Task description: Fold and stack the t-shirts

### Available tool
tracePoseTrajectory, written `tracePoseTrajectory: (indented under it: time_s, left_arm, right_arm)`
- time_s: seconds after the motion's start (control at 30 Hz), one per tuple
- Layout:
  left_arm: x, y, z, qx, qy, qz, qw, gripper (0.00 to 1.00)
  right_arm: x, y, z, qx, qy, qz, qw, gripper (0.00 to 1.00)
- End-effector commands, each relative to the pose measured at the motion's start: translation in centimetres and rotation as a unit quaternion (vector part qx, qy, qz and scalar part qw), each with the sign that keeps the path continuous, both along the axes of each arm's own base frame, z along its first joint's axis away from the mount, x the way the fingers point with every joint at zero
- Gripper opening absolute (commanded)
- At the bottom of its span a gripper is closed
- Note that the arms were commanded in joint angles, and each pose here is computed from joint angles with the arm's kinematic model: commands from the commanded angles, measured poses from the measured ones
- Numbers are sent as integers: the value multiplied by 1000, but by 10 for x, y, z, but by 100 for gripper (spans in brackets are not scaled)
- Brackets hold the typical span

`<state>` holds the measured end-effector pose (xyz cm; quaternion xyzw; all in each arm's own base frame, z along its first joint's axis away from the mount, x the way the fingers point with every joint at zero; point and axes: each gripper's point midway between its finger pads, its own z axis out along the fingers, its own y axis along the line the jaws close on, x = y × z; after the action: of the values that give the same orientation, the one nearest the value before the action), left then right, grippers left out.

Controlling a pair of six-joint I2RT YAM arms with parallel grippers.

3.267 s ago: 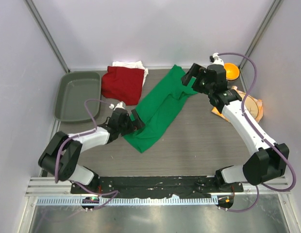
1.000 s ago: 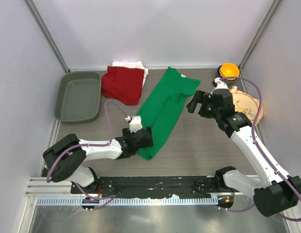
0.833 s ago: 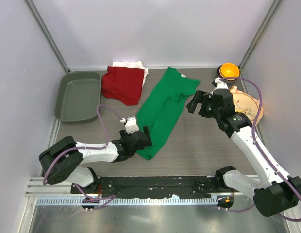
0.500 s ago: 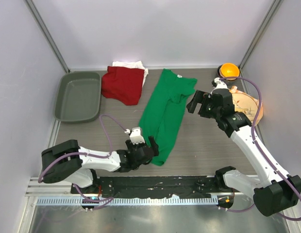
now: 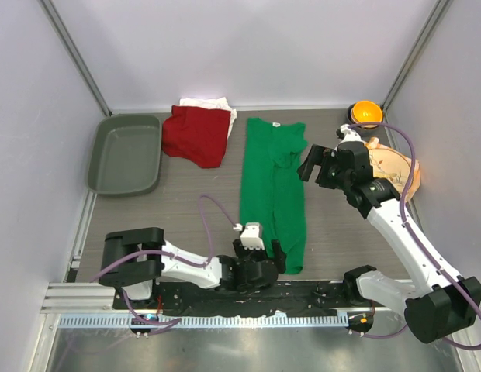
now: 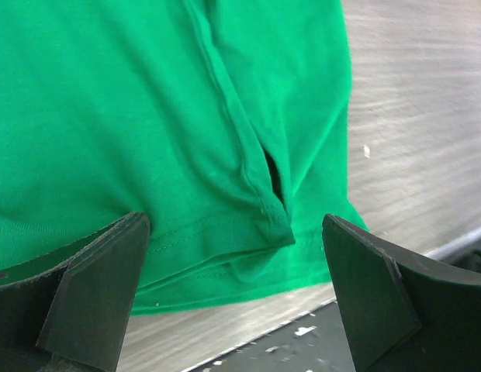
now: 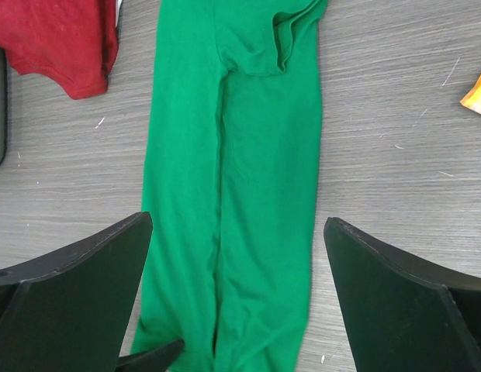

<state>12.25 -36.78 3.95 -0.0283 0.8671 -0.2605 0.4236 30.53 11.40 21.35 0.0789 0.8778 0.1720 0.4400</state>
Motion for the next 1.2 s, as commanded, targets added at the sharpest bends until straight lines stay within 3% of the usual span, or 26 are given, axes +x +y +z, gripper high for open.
tracePoseTrajectory:
  time_s: [0.0, 0.2, 0.43, 0.53, 0.87, 1.0, 1.17]
  left_arm:
    - [-41, -27, -28, 36, 54, -112, 992, 100]
    - [-35, -42, 28, 29, 15, -123, 992, 100]
    - [-14, 35, 90, 116, -13, -70, 991, 100]
    - [-6, 72, 116, 97, -21, -30, 995, 100]
    - [9, 174, 127, 10, -24, 79, 997, 100]
    - [8, 189, 121, 16, -20, 89, 996, 100]
    - [8, 194, 116, 33, -17, 97, 995, 100]
  right_arm:
    - [3, 5, 6, -1, -7, 12, 1000, 100]
    - [0, 0, -7, -16, 21, 0, 1000, 100]
    - [-44, 42, -40, 23, 79, 87, 993, 100]
    - [-67, 71, -58, 28, 105, 135, 985, 100]
    - [-113, 104, -110, 61, 169, 177, 968, 100]
    - [-129, 116, -118, 74, 179, 194, 962, 100]
    - [-139, 125, -123, 72, 184, 200, 960, 92]
